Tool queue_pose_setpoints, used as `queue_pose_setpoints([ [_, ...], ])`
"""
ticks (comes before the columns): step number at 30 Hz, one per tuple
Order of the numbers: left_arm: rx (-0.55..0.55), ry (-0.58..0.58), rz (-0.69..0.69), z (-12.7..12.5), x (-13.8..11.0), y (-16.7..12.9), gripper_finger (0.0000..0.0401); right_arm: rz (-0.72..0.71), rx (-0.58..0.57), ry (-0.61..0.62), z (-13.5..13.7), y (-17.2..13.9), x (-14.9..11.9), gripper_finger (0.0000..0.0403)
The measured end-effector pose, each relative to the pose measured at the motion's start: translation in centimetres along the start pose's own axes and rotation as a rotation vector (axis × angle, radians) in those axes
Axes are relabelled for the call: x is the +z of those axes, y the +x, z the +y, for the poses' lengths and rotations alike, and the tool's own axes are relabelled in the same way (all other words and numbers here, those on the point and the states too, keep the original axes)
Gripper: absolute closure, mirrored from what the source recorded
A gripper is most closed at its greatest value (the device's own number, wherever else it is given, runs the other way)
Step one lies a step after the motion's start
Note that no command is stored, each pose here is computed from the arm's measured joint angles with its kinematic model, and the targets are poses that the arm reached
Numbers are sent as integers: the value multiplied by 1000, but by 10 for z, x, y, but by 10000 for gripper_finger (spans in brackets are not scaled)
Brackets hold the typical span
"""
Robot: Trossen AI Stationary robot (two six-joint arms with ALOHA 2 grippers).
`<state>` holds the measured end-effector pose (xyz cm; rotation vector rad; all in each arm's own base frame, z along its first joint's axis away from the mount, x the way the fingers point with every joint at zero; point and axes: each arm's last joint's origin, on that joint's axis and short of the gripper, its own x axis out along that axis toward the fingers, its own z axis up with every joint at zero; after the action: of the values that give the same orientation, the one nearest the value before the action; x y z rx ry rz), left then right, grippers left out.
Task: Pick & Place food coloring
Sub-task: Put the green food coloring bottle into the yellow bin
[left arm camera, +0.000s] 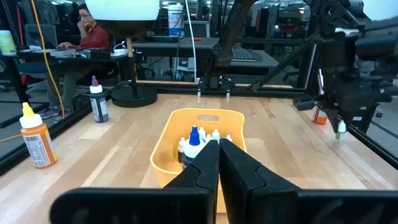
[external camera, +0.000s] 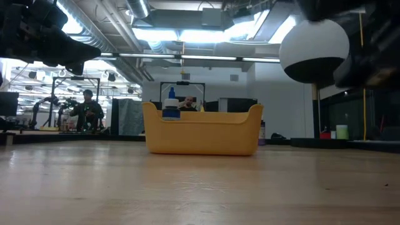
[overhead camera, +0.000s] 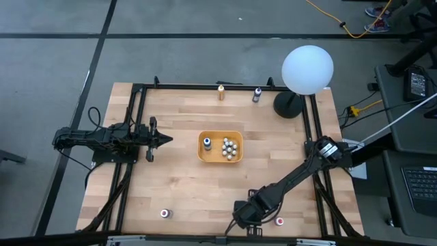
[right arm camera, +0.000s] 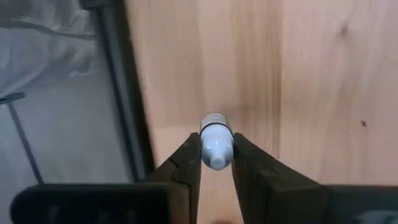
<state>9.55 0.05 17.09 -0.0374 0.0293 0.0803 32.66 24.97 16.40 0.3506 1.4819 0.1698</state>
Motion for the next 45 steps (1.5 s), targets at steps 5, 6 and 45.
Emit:
queue_pose_setpoints([
  [5,0,0,0,0,0,0,391,-9,7,13,-4,-28,-1,330],
  [6,0,0,0,0,0,0,391,-14,9,18,-5,-36,-2,328],
  [45,0,0,0,0,0,0,395,-212,-152,-371,-152,-214,92,326],
])
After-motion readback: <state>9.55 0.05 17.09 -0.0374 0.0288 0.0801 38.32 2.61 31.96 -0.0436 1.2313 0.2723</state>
